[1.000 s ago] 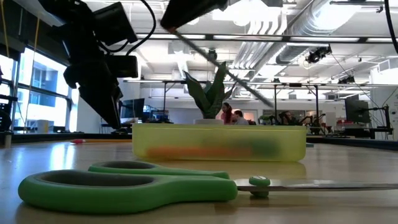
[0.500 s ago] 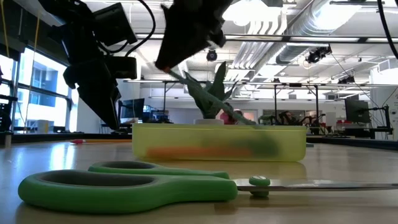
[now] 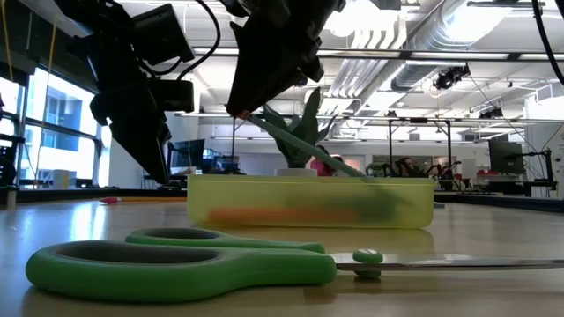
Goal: Pack school essentials
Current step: Put the light blue pencil into the yellow school supply box, then put the orange pencil into the yellow school supply box
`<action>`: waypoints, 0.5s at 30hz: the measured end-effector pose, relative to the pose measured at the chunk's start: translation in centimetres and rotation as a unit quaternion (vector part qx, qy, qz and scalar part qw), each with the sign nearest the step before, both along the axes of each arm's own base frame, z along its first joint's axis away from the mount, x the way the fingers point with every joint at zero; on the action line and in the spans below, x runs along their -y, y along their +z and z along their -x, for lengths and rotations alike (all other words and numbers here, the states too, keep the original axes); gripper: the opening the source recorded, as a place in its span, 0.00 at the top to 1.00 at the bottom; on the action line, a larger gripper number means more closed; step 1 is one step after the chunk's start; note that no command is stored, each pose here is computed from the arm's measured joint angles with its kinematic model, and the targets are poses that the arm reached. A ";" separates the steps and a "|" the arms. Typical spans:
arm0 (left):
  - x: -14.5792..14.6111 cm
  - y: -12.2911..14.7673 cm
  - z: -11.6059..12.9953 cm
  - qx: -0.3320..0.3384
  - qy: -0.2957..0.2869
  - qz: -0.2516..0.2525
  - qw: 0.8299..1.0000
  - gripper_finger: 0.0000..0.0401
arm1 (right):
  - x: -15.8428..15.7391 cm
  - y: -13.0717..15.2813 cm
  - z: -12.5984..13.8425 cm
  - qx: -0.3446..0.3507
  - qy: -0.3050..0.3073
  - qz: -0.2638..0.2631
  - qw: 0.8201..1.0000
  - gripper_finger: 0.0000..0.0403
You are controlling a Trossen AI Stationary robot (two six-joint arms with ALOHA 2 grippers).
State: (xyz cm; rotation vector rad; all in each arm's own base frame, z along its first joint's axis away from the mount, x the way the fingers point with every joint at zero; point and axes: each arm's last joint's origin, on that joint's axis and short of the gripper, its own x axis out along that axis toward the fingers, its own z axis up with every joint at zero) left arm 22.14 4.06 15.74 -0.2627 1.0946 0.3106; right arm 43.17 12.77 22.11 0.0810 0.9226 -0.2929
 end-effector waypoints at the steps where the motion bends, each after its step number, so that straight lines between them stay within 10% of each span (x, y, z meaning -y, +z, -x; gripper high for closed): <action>1: 0.0 0.0 0.0 0.000 0.000 0.000 1.000 0.72 | 0.0 0.0 0.0 0.000 0.000 0.000 1.000 0.85; 15: 0.0 0.0 0.0 0.000 -0.001 -0.001 1.000 0.72 | 0.1 0.6 0.6 -0.020 -0.006 -0.007 1.000 0.70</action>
